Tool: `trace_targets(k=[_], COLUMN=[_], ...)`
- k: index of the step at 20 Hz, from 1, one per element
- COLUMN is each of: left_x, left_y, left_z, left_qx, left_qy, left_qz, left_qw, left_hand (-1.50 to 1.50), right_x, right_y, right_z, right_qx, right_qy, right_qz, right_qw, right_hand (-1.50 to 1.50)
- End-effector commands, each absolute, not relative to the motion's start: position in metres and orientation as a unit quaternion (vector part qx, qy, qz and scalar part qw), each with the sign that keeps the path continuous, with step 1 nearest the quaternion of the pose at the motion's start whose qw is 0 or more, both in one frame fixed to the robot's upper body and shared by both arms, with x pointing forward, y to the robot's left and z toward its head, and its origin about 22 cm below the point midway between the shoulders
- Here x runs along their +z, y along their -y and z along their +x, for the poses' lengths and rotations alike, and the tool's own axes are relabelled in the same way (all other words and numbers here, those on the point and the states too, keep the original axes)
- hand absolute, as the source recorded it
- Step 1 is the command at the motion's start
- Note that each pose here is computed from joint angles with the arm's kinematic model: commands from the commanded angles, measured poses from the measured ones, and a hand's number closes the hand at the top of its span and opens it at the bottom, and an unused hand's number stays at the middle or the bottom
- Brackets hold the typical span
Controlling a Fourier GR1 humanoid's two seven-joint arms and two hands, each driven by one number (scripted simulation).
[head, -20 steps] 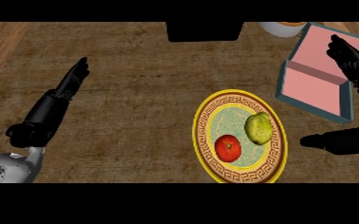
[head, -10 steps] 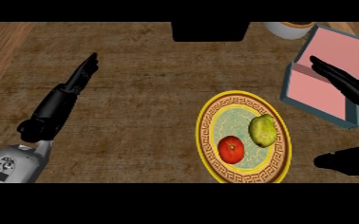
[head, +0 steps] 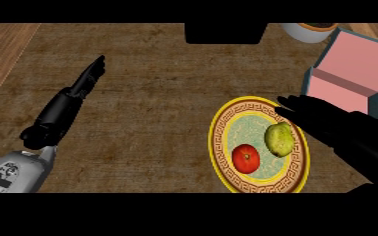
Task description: Pick the tomato from the plate and place it in the cardboard box
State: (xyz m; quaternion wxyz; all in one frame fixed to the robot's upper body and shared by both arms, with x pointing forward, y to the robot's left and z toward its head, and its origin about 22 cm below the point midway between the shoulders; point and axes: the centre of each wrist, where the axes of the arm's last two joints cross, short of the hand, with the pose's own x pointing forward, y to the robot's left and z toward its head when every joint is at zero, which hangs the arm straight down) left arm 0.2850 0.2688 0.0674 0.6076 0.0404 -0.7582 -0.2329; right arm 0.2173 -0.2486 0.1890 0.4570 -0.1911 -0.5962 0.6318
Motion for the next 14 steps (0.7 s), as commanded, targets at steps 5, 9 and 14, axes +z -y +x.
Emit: trace_targets(k=[5,9,14], left_x=[0.054,0.065,0.075], left_y=[-0.275,-0.264,-0.279], left_z=[0.285,0.301,0.304], left_qx=[-0.236,-0.235,-0.229], left_qy=[0.757,0.758,0.754], left_qz=[0.049,0.036,0.04], left_qw=[0.607,0.607,0.614], left_hand=[0.0,0.0,0.0], right_x=[0.202,0.176,0.177], right_y=[0.184,0.153,0.145], right_z=[0.189,0.201,0.192], right_qx=[0.696,0.707,0.706], right_qy=[0.505,0.472,0.459], right_qz=[-0.239,-0.237,-0.225], right_qw=[0.451,0.471,0.49], right_hand=[-1.5,-1.5,-1.5])
